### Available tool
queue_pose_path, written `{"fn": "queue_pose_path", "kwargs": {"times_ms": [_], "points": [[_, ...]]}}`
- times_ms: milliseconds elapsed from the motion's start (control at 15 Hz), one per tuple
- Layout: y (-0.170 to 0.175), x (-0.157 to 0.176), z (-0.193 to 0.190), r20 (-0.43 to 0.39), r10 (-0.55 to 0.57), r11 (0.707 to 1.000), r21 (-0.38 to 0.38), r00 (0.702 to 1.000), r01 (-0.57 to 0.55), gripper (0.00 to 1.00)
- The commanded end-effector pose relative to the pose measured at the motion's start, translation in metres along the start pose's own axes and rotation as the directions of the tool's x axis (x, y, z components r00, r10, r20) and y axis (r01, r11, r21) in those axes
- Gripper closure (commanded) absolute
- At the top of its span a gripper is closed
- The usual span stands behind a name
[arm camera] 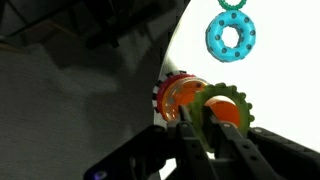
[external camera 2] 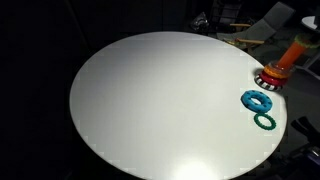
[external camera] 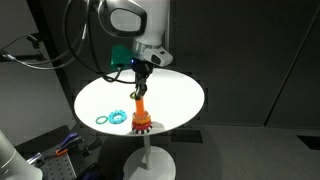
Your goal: Pick up the light green ring and stack it onto the rings stacking stand
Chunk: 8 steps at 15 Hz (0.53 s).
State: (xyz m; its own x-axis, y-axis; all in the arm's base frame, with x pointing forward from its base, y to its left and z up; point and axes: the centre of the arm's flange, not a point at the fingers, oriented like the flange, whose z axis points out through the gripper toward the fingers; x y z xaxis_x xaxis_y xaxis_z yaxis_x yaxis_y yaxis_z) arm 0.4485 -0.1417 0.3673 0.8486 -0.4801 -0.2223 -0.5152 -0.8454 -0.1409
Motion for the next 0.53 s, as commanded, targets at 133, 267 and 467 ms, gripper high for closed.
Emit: {"fn": "queue_pose_path", "kwargs": {"times_ms": [133,267,467], "points": [[0.0021,0.0009,-0.0089,-0.027,-0.014,1.000,-0.014,1.000,0.014,0.94],[0.0026,0.0022,-0.0073,-0.027,-0.013,1.000,-0.014,1.000,0.013,0.94],[0.0020,0.0028,-0.0050,-0.029,-0.016,1.000,-0.014,0.999,0.016,0.94]]}}
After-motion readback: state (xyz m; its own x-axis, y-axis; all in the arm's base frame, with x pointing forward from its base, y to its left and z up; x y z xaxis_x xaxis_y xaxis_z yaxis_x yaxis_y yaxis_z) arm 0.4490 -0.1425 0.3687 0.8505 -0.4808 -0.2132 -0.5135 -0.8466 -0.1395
